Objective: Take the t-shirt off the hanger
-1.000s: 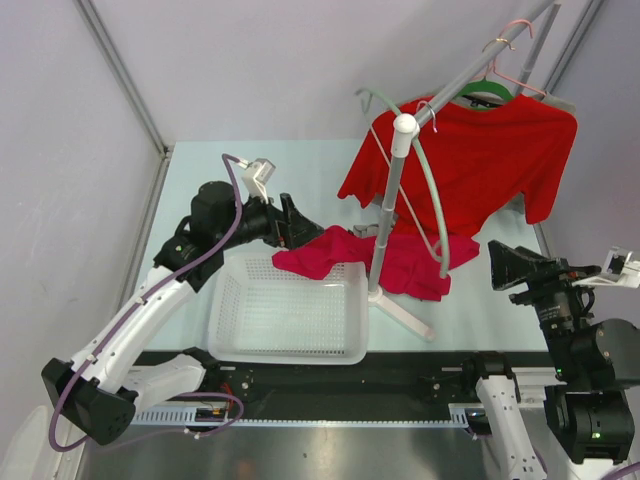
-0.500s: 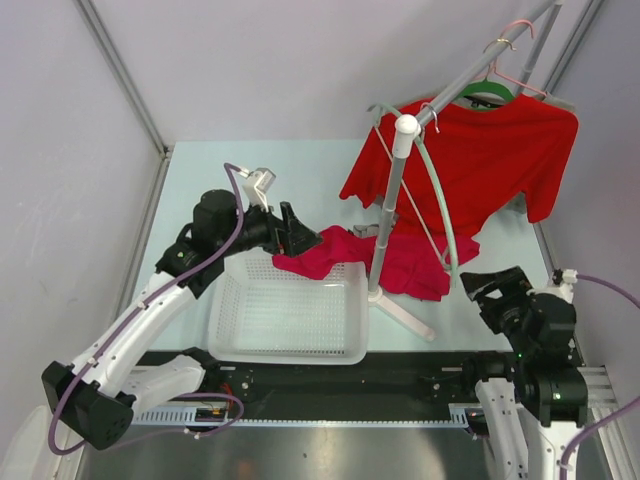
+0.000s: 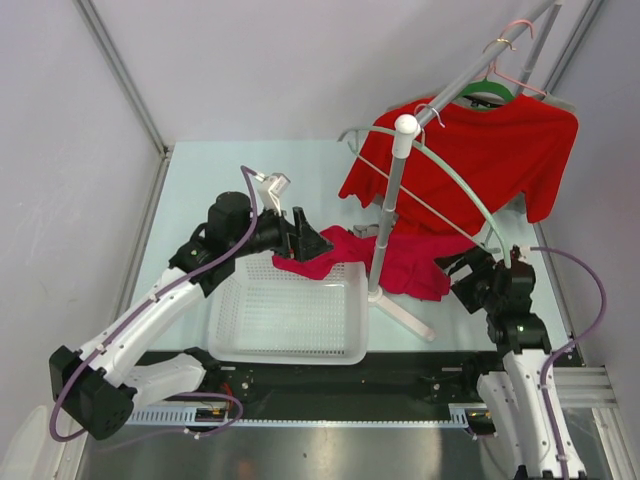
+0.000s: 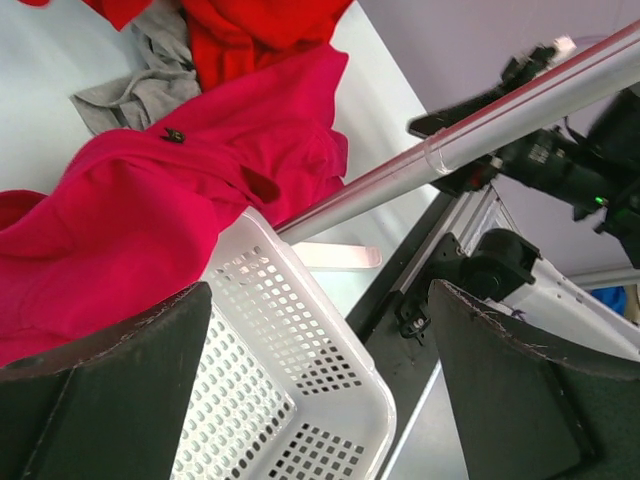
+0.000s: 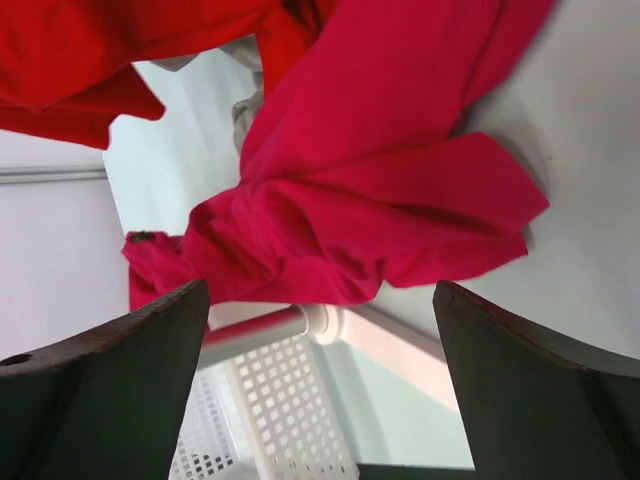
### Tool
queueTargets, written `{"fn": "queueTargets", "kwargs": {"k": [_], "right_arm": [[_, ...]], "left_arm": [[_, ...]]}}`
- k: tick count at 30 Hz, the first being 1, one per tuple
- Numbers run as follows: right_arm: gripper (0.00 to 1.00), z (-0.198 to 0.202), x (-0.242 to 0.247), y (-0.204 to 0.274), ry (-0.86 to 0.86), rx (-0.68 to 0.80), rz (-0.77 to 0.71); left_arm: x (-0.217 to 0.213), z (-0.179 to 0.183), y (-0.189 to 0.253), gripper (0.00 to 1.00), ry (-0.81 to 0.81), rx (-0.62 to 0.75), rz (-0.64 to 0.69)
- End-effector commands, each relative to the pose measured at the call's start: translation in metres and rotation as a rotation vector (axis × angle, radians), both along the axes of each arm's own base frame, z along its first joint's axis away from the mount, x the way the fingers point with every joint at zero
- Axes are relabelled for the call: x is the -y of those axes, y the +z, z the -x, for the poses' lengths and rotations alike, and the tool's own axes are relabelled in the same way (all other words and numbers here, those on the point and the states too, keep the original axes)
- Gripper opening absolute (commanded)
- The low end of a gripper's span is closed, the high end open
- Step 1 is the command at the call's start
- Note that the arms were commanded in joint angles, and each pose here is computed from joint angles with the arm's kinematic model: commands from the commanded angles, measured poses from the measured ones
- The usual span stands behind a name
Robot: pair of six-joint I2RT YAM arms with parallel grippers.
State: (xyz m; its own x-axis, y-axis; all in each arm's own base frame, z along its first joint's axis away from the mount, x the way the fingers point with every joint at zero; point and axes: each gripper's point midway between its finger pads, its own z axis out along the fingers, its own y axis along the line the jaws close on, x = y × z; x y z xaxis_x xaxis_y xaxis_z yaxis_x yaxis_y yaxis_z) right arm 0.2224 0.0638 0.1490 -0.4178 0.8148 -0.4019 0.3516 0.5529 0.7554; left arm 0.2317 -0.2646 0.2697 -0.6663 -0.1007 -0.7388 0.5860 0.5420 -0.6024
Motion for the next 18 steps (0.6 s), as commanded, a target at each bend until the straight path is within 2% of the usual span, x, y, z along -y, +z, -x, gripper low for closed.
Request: {"fn": "queueTargets", "kwargs": {"k": [1, 5, 6, 10, 14, 16, 17, 18], "right_arm": [[1.0, -0.032, -0.004, -0.006, 0.019, 0.072, -0.014], [1.0, -0.051, -0.02, -0.016, 0.078, 0.075, -0.047], [0.99, -0.055, -0.025, -0.027, 0.091, 0.037, -0.053], [0.97, -0.076, -0.053, -0.023, 0.135, 0.047, -0.078], [0.95, -0.081, -0.087, -0.037, 0.168, -0.01, -0.056], [0.9, -0.084, -0.097, -0.047, 0.173, -0.03, -0.062], [0.83, -0.084, -0.103, -0.049, 0.191, -0.032, -0.07], [0.67, -0.087, -0.108, -0.045, 0.203, -0.011, -0.088]], "left_arm": [[0.008, 0.003, 0.006, 0.94, -0.028, 0.014, 0.031], [0.005, 0.002, 0.008, 0.94, -0.022, 0.027, 0.02], [0.005, 0.002, 0.01, 0.95, -0.02, 0.034, 0.02], [0.005, 0.002, 0.008, 0.95, -0.02, 0.03, 0.012], [0.005, 0.003, 0.005, 0.95, -0.022, 0.015, 0.011], [0.004, 0.004, 0.005, 0.94, -0.019, 0.017, 0.008], [0.003, 0.004, 0.005, 0.95, -0.014, 0.022, 0.006], [0.002, 0.004, 0.004, 0.95, -0.012, 0.019, 0.001]]}}
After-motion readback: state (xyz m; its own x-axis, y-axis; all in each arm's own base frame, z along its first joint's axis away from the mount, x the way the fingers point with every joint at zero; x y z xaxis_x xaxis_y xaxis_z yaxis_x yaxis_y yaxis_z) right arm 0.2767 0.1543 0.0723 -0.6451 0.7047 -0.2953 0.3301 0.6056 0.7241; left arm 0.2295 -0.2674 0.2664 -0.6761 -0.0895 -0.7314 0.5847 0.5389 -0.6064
